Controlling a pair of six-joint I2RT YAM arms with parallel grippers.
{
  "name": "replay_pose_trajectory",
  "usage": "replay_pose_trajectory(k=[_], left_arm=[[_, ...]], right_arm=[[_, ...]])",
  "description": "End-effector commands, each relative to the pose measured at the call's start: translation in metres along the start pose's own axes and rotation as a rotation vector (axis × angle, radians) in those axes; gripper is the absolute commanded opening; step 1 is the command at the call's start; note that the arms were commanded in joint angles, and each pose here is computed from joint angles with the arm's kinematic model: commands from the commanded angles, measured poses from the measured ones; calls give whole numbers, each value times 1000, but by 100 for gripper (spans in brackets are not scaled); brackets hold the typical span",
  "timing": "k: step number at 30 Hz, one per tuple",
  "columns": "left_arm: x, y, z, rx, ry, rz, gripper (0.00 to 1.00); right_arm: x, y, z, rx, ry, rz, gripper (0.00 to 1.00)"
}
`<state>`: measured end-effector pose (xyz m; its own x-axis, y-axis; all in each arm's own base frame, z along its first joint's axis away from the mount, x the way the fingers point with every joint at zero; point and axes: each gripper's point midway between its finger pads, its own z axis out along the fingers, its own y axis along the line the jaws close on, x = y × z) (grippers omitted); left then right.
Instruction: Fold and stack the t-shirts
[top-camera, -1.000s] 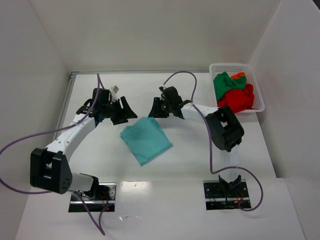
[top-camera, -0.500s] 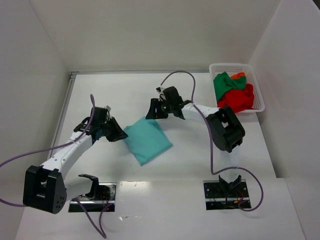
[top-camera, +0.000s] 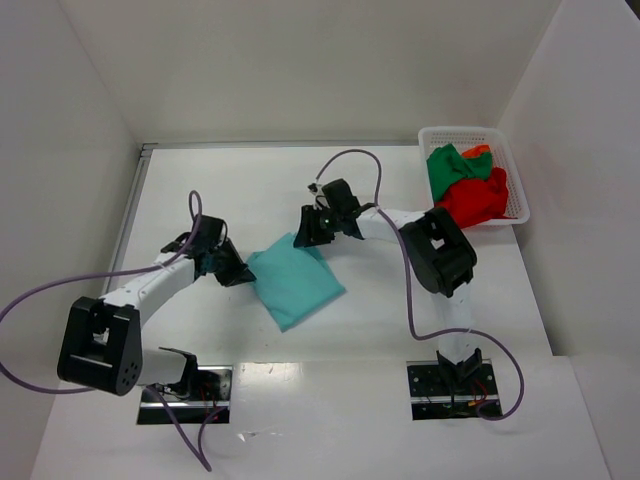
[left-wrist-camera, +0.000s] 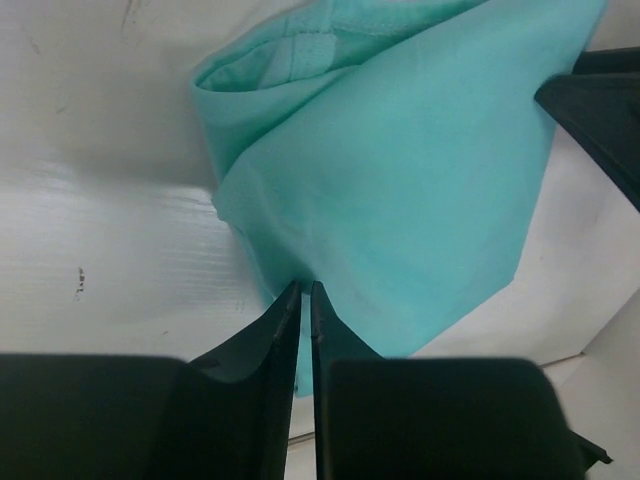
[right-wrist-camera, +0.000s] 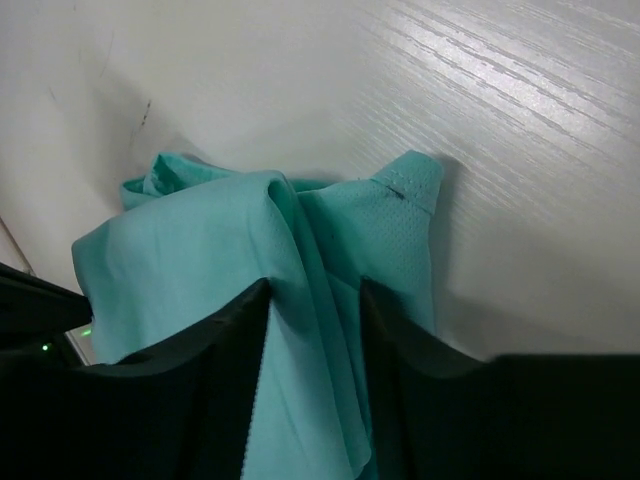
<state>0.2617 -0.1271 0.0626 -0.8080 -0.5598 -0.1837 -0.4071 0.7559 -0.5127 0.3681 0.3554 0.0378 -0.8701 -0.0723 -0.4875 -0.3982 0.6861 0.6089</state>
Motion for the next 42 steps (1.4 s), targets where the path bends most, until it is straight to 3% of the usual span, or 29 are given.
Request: replay_pose_trajectory(k=[1,4,11,24,36,40,42], left_arm=[[-7,5,7,-25,-20,-16,14],[-4,10,15,-48,2,-23,8],[-5,14,21,-63,3,-15,7],[-23,6,23,-75,-24,48,8],[-49,-28,37,24,-20,194,26],[-49,-48,31,112,3,265,46],[-49,-59,29,170,19,326,62]], right_arm=[[-13,5,4,-26,-11,-28,43],[-9,1,8,-18,5,-19,28],[-8,-13,10,57,-13,24,3],[-34,-14,-23,147,-152,18,0],[-17,-44,-50,233,-203,141,0],[-23,-41,-57,245,-227,137,0],[-26,-37,-65,248,-246,154,3]])
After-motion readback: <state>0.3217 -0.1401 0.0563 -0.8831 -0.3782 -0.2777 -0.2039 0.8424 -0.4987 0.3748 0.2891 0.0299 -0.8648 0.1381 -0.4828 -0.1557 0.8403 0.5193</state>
